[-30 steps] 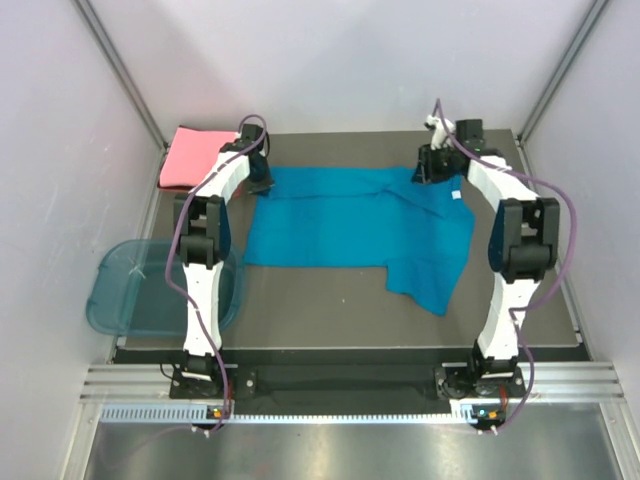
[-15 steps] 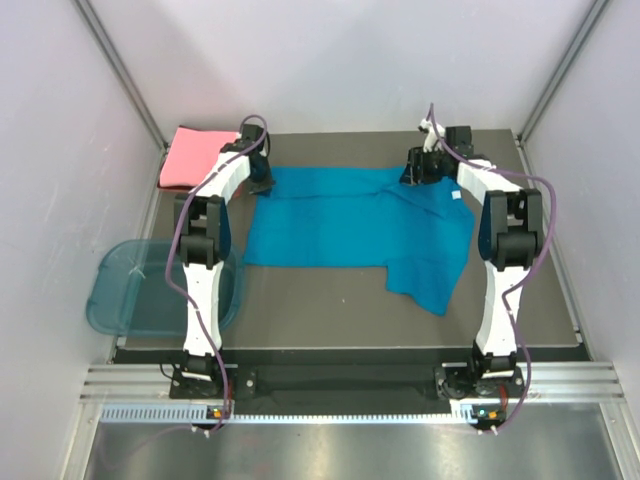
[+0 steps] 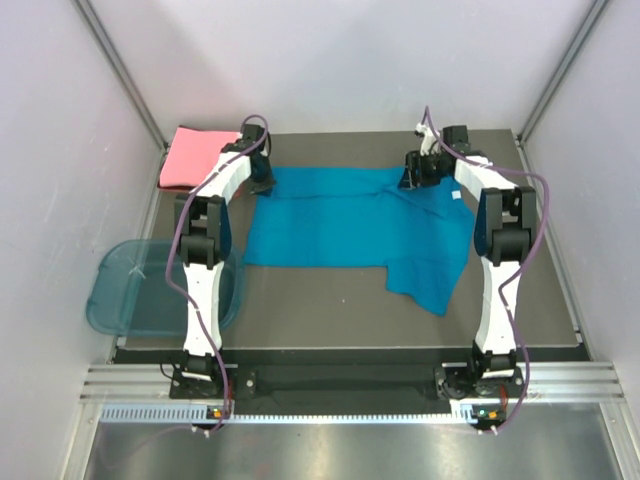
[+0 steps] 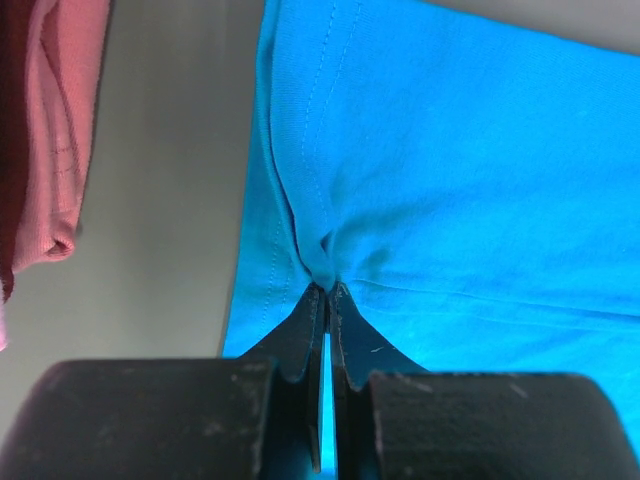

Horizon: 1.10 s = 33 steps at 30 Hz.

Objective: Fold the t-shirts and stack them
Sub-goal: Fold the tshirt

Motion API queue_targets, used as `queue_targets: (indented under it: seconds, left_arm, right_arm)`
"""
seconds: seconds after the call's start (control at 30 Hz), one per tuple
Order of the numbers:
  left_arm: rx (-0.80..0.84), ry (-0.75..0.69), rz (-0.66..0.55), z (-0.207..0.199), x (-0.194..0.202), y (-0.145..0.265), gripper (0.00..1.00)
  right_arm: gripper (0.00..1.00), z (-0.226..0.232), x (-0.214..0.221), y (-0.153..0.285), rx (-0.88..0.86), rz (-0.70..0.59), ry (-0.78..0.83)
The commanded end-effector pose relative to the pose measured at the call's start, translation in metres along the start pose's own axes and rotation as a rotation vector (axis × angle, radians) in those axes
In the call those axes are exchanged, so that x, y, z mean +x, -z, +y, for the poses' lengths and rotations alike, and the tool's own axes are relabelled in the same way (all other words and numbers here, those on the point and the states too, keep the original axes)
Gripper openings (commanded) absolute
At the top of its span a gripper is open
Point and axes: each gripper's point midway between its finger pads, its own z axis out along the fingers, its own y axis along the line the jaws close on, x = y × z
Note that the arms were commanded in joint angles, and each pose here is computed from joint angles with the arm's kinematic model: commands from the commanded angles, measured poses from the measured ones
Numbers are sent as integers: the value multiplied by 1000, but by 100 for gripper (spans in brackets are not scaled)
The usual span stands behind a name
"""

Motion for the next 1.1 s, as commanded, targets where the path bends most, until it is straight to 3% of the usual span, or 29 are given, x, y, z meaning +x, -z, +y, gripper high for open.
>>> queue_targets:
  seconds: [0.0,0.07,0.17,0.2,0.3,0.37,0.53,0.7,0.93,1.07]
  left_arm:
    - [27,-7,-44,-8,-12,15,4]
    - [26,-7,-44,-8,-13,16,4]
    - [26,-7,-49,-8,-14,15,4]
    - [29,-7,-53,-9,-15,15,4]
    - [29,-4,-44,-9,-14,13,4]
    - [29,-1,-43,-9,-13,13,4]
    - [40,6,-42,-11,-13,14,3]
    - [50,5,-41,-14,-13,16,2]
    - [49,0,-23,-13,-8,11,2]
    - [52,6,-22,-14,-7,7,3]
  right_arm:
    - [58,-1,-5,4,-24,-11,12]
    - [55,3,-8,6,-37,-19,20]
    - [41,10,-18,11,-59,-49,37]
    - [27,12,-20,14,-63,-58,39]
    - [7,22,-24,23,-85,-78,47]
    - [0,28,-33,36,-77,-107,72]
    - [0,49,-31,55,-71,-119,105]
    - [1,67,-6,49,-39,-42,144]
    - [8,88,32,35,-72,66,118]
    - [18,81,46,42,-1,118,100]
